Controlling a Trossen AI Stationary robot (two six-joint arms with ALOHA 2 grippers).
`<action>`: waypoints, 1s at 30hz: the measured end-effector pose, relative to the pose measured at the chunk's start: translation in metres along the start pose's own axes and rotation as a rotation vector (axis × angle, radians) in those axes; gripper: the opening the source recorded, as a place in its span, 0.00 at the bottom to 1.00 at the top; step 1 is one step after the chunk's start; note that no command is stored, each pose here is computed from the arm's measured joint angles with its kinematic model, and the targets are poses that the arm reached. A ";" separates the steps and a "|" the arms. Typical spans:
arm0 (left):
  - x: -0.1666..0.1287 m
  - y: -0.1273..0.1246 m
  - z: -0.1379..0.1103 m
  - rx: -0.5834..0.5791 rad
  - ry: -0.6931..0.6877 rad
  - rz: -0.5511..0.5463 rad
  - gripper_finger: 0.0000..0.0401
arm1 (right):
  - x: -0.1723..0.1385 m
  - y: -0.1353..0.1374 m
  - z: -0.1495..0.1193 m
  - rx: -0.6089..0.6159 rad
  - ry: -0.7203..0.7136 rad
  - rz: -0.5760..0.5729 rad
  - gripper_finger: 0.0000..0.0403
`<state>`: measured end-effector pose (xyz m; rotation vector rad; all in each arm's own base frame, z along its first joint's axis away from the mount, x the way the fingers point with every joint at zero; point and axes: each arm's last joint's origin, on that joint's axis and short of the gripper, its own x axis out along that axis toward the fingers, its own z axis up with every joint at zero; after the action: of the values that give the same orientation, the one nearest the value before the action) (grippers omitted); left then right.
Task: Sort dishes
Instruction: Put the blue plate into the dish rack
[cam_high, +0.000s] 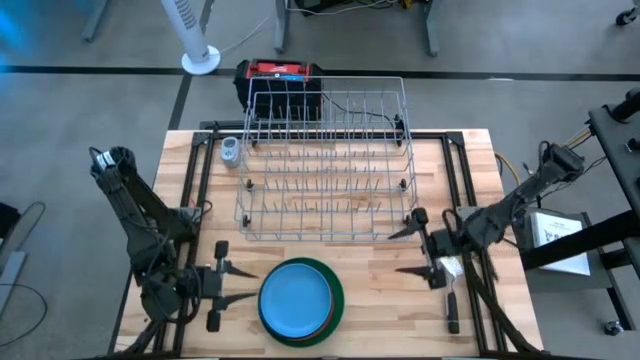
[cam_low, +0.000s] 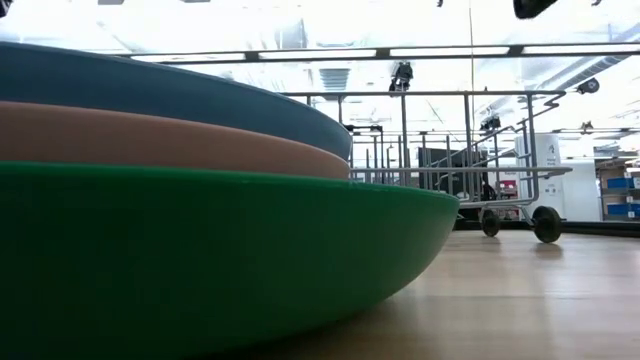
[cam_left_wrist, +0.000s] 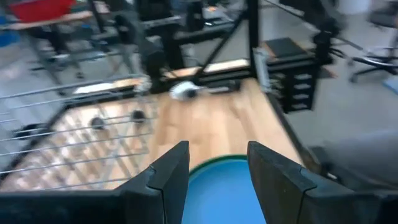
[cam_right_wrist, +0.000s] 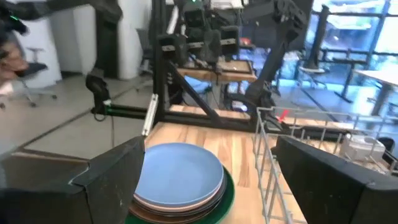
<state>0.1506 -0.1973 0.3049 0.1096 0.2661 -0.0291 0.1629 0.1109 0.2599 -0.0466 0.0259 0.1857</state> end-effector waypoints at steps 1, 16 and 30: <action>0.001 -0.002 -0.001 0.003 0.009 -0.025 0.38 | 0.004 0.006 0.001 0.002 0.013 -0.023 0.88; 0.019 -0.030 -0.019 -0.120 0.107 -0.185 0.38 | 0.052 0.058 -0.011 0.128 0.150 -0.143 0.88; 0.034 -0.051 -0.027 -0.106 0.156 -0.162 0.38 | 0.068 0.069 0.002 0.148 0.123 -0.143 0.88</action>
<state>0.1743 -0.2450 0.2643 -0.0152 0.4318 -0.1681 0.2175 0.1909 0.2570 0.0880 0.1583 0.0373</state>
